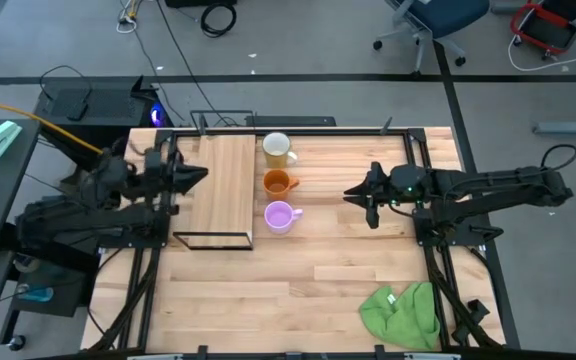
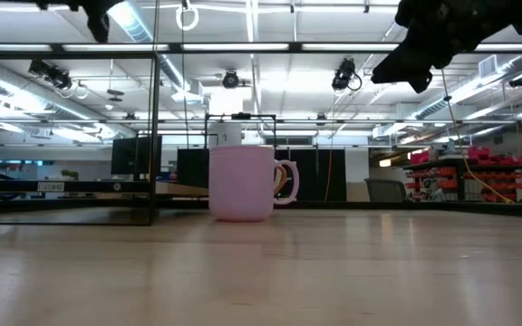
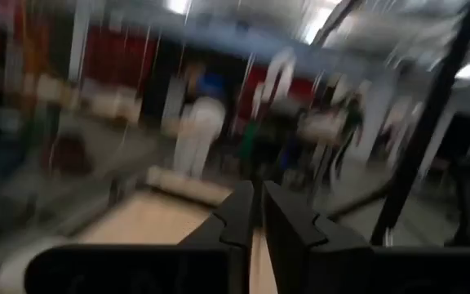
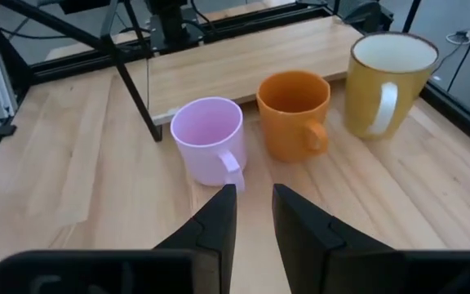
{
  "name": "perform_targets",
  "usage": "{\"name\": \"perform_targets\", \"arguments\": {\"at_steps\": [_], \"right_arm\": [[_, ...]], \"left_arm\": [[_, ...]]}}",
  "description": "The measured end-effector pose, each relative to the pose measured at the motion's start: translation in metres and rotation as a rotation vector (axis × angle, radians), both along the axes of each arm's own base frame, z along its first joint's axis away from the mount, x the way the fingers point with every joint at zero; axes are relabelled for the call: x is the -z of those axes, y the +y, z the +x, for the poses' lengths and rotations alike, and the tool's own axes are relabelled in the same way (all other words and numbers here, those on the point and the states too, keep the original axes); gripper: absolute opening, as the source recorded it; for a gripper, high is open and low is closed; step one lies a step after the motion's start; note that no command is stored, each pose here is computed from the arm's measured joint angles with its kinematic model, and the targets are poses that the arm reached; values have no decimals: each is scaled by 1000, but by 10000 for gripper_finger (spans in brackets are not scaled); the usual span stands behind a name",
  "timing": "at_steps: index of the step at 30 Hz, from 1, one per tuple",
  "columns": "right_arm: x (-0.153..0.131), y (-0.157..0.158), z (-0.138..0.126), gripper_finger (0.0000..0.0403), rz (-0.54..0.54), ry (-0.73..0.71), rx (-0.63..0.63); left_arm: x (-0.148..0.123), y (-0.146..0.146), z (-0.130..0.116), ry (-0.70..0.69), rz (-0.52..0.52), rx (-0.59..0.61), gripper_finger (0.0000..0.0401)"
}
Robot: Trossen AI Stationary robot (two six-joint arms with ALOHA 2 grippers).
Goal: Stack small to large cups/mugs on shelf
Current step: Put the pink mug on the shelf
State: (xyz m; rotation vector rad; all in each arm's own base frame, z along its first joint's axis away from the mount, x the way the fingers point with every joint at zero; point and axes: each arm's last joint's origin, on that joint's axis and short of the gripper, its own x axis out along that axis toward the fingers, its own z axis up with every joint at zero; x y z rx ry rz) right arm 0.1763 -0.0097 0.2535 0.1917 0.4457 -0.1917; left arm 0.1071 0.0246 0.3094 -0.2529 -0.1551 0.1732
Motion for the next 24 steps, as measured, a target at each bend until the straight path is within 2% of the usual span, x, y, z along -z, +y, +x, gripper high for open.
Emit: {"name": "perform_targets", "arguments": {"at_steps": [6,15,20,24], "right_arm": [[1,0,0,88,55,2,28],[11,0,-6,88,185,103,106],[17,0,-10,88,259,161,160],[22,1,-15,88,297,222,196]], "left_arm": [[-17,9,38,300,-236,-18,28],[-24,21,89,555,-628,-82,16],[-25,26,115,629,-741,-99,14],[-10,30,137,731,-811,-120,15]]}}
